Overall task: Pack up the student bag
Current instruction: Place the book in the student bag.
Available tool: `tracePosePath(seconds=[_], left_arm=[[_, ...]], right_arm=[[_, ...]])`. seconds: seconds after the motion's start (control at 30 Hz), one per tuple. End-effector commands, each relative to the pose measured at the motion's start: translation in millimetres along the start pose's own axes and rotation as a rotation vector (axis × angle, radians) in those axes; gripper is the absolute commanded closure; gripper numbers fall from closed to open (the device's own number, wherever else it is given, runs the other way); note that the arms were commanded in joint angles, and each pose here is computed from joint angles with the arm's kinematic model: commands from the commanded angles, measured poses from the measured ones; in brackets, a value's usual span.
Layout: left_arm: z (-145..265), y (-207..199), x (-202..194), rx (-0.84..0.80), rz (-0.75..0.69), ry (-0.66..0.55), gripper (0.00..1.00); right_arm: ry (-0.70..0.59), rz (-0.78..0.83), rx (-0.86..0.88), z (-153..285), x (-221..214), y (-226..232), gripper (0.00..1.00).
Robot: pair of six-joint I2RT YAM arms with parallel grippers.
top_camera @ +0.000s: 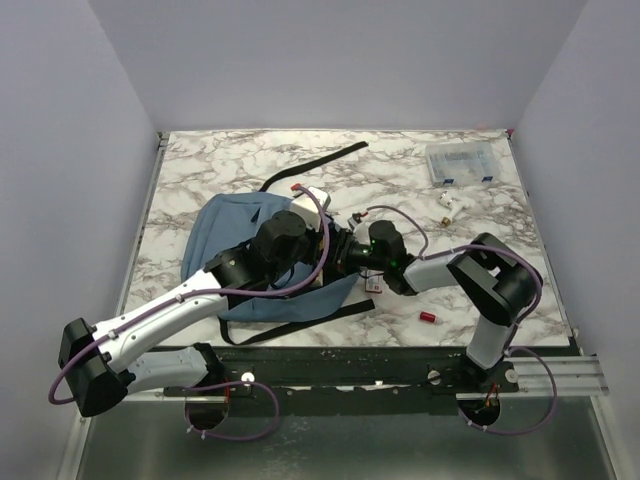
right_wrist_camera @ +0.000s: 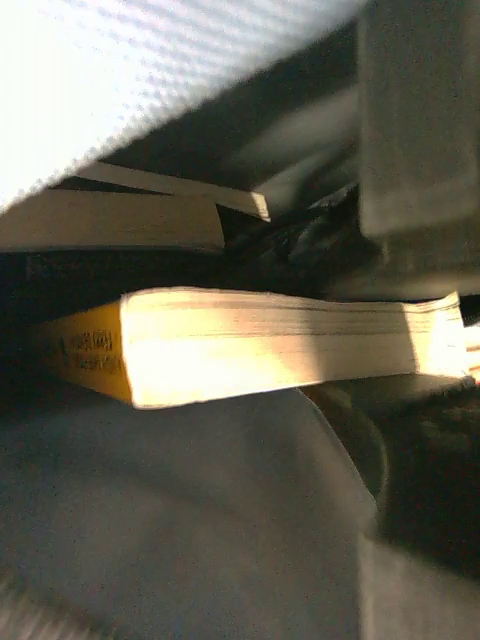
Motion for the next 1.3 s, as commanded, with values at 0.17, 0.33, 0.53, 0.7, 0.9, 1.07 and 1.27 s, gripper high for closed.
tracePosePath(seconds=[0.17, 0.33, 0.53, 0.7, 0.9, 1.07, 1.27], left_arm=[[3.7, -9.3, 18.7, -0.074, 0.070, -0.084, 1.00], [5.4, -9.1, 16.4, -0.082, 0.088, -0.080, 1.00], [8.0, -8.5, 14.8, -0.088, 0.103, -0.080, 1.00], [7.5, -5.2, 11.2, -0.080, 0.093, -0.076, 1.00], [7.5, -4.9, 7.3, -0.084, 0.107, -0.066, 1.00], [8.8, -3.3, 3.5, -0.081, 0.132, -0.063, 1.00], [6.9, -5.6, 4.1, -0.092, 0.126, -0.056, 1.00]], right_arm=[[-0.087, 0.080, -0.050, 31.6, 12.3, -1.0, 0.42], [-0.059, 0.111, 0.027, -3.5, 10.8, 19.2, 0.53], [-0.071, 0.092, 0.015, -8.7, 14.4, 8.8, 0.66], [-0.121, 0.119, -0.091, 21.5, 14.4, -4.8, 0.37], [-0.061, 0.108, -0.020, -8.1, 11.9, 5.2, 0.40], [-0.010, 0.146, 0.029, -36.3, 9.5, 30.6, 0.44], [-0.133, 0.160, -0.175, -0.6, 16.3, 2.4, 0.21]])
Point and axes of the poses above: each gripper's point midway between its finger pads, its own z axis back along the fingers, its own y axis along the line the jaws close on, x = y × z, the point moved 6 cm from there along z, back along the fingers, and after that the axes turned 8 degrees about z, right-handed, at the moved point
